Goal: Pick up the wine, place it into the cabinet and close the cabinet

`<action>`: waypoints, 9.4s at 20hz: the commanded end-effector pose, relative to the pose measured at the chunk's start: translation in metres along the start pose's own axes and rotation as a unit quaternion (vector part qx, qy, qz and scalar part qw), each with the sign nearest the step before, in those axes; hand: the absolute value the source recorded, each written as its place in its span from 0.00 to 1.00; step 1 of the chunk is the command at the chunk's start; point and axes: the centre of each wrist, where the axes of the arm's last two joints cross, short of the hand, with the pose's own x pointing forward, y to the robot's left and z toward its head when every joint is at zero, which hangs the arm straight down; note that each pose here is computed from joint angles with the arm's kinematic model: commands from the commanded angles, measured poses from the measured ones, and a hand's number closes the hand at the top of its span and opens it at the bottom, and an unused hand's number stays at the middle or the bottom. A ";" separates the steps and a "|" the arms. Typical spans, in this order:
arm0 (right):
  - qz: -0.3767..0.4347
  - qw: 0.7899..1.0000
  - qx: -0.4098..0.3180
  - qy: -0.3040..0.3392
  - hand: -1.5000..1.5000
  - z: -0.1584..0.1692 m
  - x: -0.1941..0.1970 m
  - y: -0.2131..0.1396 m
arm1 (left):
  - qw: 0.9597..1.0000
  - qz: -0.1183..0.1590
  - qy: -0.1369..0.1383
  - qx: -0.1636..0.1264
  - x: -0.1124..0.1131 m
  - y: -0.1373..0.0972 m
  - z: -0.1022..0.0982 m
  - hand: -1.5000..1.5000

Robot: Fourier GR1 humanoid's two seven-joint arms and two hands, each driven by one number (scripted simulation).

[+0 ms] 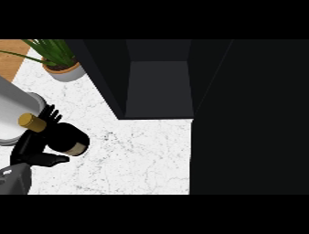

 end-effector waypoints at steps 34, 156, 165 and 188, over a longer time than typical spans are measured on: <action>0.011 1.000 0.004 -0.003 0.00 -0.024 -0.010 0.002 | 0.995 0.085 -0.038 -0.029 -0.047 -0.042 0.014 1.00; 0.001 1.000 -0.001 0.003 0.00 -0.008 -0.029 -0.003 | 0.992 0.072 -0.056 0.088 0.068 -0.281 -0.158 1.00; -0.005 1.000 0.003 0.003 0.00 -0.012 -0.027 -0.030 | 0.987 0.085 -0.079 0.112 0.053 -0.256 -0.154 1.00; 0.008 1.000 0.004 0.006 0.00 -0.008 -0.015 -0.004 | 0.978 0.064 -0.182 0.083 0.046 -0.260 -0.135 0.00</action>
